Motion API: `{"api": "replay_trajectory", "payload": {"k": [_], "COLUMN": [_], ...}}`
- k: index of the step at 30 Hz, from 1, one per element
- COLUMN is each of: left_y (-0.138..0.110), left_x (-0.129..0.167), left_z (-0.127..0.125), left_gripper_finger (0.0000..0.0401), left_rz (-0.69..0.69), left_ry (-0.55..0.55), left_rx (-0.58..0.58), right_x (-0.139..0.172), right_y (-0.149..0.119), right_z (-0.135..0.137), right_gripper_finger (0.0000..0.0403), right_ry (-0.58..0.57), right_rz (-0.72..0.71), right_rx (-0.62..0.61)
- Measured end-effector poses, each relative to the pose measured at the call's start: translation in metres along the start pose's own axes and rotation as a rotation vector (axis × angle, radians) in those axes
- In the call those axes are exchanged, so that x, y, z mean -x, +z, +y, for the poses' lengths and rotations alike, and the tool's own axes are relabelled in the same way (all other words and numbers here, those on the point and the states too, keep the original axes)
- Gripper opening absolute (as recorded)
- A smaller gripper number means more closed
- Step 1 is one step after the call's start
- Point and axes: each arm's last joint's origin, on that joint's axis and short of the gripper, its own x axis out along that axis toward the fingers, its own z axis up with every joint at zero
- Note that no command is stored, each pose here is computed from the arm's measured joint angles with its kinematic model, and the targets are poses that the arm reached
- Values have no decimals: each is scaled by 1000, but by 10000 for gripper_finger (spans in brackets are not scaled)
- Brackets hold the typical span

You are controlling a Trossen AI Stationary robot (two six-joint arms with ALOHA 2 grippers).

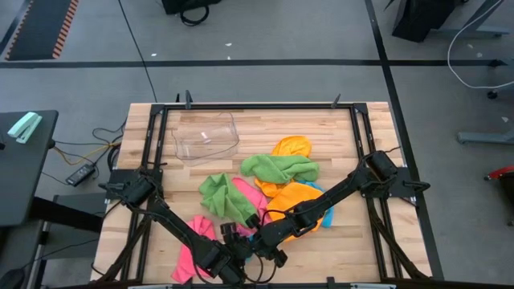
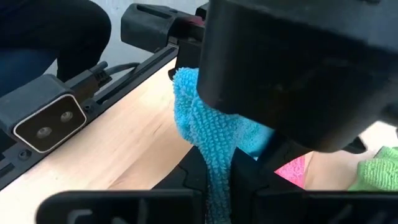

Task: Fold microfiber towels
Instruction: Put the left blue microfiber towel into the transparent bin

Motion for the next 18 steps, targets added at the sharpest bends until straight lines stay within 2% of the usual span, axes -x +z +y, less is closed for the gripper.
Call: {"api": "replay_trajectory", "payload": {"k": [8,18], "left_y": [-1,2], "left_x": [1,-2], "left_z": [-2,1], "left_gripper_finger": [158,105], "left_rz": [-1,3], "left_ry": [-9,-4], "left_rx": [-1,24], "right_x": [0,1], "right_y": [-2,-9], "right_z": [1,4], "right_gripper_finger": [48,150], "right_ry": [13,36], "right_rz": [17,95], "right_rx": [10,3]}}
